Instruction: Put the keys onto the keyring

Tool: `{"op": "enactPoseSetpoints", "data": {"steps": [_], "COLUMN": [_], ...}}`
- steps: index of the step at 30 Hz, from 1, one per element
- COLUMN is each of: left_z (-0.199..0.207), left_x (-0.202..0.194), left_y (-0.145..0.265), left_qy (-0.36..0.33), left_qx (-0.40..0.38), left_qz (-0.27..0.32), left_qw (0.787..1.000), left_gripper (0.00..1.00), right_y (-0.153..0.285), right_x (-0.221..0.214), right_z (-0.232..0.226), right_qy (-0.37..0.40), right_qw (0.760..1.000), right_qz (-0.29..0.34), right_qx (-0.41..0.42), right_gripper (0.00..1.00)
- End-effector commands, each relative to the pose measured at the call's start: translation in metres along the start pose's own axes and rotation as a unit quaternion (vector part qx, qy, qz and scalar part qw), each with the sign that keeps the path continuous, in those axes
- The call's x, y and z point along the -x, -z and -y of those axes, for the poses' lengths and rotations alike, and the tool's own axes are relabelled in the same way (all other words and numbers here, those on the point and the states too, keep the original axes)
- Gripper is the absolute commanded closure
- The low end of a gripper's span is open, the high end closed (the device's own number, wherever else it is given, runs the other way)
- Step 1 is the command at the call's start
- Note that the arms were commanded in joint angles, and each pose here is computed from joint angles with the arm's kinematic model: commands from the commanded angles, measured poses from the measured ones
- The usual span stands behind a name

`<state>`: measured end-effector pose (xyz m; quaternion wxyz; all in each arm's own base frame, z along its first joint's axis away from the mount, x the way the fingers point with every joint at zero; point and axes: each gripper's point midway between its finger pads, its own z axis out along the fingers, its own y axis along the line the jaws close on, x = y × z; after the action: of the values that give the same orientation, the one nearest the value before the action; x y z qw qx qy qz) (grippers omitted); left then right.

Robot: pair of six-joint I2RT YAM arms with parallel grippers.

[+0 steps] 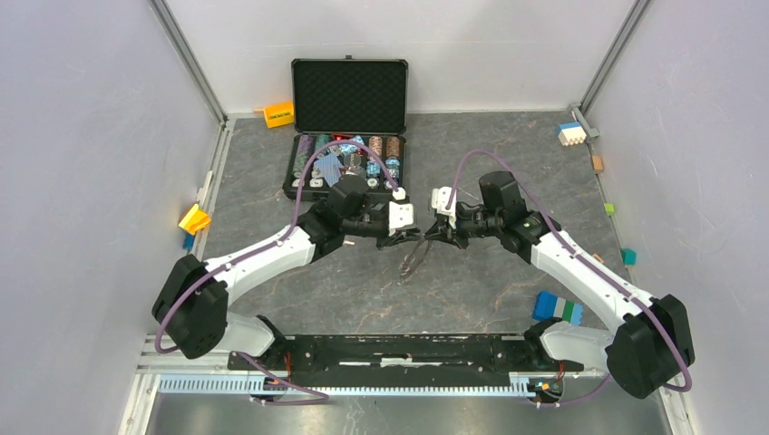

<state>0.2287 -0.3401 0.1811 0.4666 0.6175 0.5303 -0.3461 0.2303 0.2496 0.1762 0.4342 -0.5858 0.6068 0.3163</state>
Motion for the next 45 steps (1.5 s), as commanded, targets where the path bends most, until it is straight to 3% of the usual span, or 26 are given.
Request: {"op": "enactPoseSetpoints", "data": {"steps": [1, 18, 23, 28, 38, 41, 45], "left_z": [-0.01, -0.004, 0.0, 0.0, 0.0, 0.0, 0.002], "left_x": [0.02, 0.019, 0.021, 0.024, 0.029, 0.028, 0.027], "left_y": [-0.002, -0.009, -0.003, 0.004, 0.013, 0.014, 0.017], "left_qy": [-0.041, -0.021, -0.023, -0.029, -0.019, -0.022, -0.027], "left_qx": [-0.002, -0.017, -0.007, 0.014, 0.031, 0.035, 0.034], "left_qz": [0.025, 0.04, 0.052, 0.072, 0.117, 0.119, 0.128], "left_qw": [0.999, 0.999, 0.998, 0.997, 0.992, 0.992, 0.991], "left_gripper": [0.75, 0.98, 0.98, 0.98, 0.98, 0.98, 0.98], "right_y": [0.001, -0.003, -0.001, 0.002, 0.004, 0.005, 0.008], "right_x": [0.026, 0.028, 0.036, 0.042, 0.039, 0.038, 0.036], "right_z": [0.008, 0.006, 0.009, 0.008, -0.002, -0.004, -0.005], "right_qy": [0.026, 0.024, 0.03, 0.037, 0.042, 0.046, 0.057], "right_qw": [0.999, 0.999, 0.998, 0.998, 0.997, 0.997, 0.997], "right_qz": [0.031, 0.041, 0.047, 0.054, 0.064, 0.064, 0.061], "right_qx": [-0.008, 0.006, 0.001, 0.0, 0.011, 0.011, 0.005], "right_gripper": [1.0, 1.0, 0.99, 0.86, 0.71, 0.55, 0.49]}}
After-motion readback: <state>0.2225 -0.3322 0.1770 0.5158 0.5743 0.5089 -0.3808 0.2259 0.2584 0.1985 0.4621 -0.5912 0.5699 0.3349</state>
